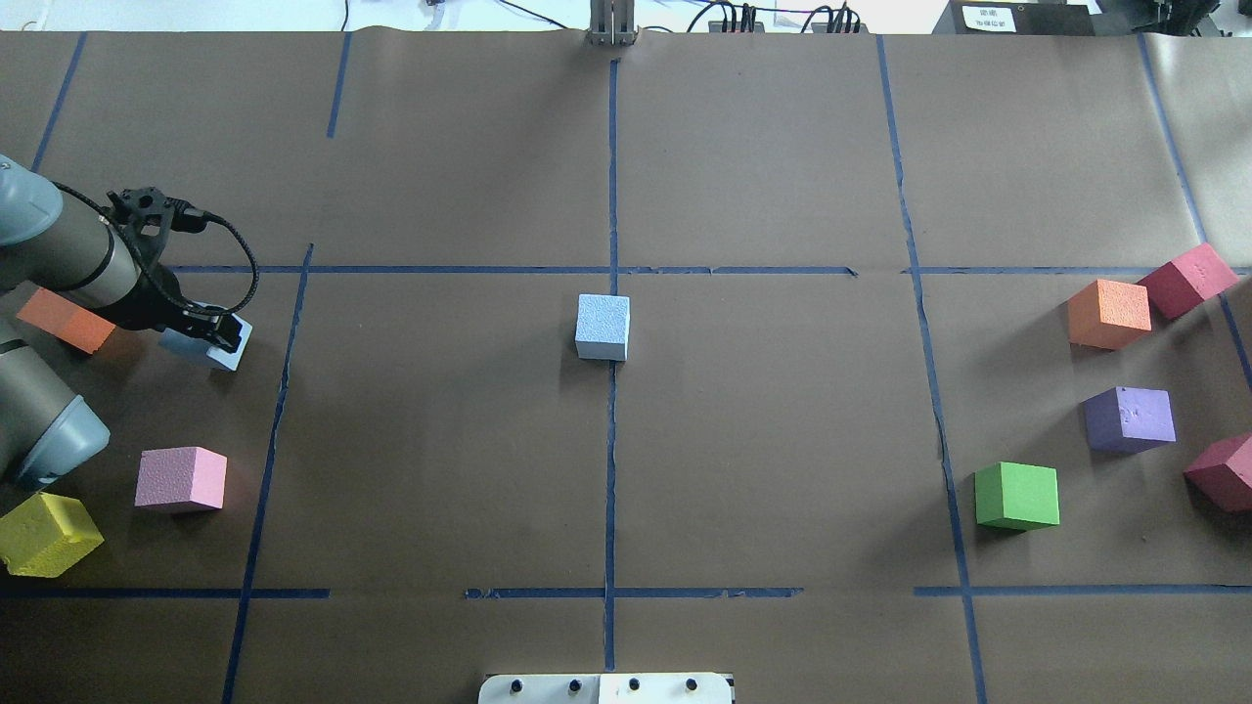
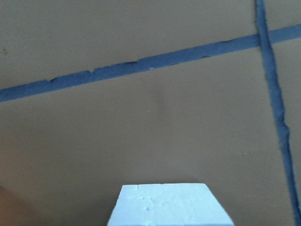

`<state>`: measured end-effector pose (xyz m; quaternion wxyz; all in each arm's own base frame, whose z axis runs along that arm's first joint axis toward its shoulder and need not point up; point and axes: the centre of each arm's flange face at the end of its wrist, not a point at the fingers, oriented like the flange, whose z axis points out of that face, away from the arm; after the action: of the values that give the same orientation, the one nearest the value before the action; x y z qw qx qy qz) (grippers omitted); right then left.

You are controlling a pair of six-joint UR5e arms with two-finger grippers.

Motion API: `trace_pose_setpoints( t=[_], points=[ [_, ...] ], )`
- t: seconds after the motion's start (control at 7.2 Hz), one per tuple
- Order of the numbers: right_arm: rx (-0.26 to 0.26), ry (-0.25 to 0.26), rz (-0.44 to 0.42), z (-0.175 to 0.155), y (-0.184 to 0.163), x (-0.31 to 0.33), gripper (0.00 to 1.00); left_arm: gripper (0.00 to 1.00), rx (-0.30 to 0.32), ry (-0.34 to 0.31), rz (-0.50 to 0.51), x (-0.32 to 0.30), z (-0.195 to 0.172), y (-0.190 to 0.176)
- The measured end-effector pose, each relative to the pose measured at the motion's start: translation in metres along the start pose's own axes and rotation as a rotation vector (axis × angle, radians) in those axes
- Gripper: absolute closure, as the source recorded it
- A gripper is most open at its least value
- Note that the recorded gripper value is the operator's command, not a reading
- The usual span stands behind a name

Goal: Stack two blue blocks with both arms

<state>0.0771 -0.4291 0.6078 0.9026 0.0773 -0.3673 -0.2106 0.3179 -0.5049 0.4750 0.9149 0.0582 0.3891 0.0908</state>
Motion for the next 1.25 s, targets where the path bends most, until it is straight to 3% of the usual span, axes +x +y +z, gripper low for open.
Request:
trace_pose_setpoints(
  t=[0.42,0.83,1.25],
  points=[
    [0.003,-0.010,0.004,0.001,0.001,0.000,0.00,0.99,-0.023,0.001,-0.130,0.175,-0.074,-0.070],
    [0.006,-0.014,0.011,0.001,0.000,-0.001,0.00,0.97,0.032,-0.011,-0.190,0.370,-0.058,-0.091],
    [0.009,-0.013,0.022,-0.001,-0.001,-0.002,0.00,0.94,0.052,0.009,-0.143,0.432,-0.039,-0.083]
  ],
)
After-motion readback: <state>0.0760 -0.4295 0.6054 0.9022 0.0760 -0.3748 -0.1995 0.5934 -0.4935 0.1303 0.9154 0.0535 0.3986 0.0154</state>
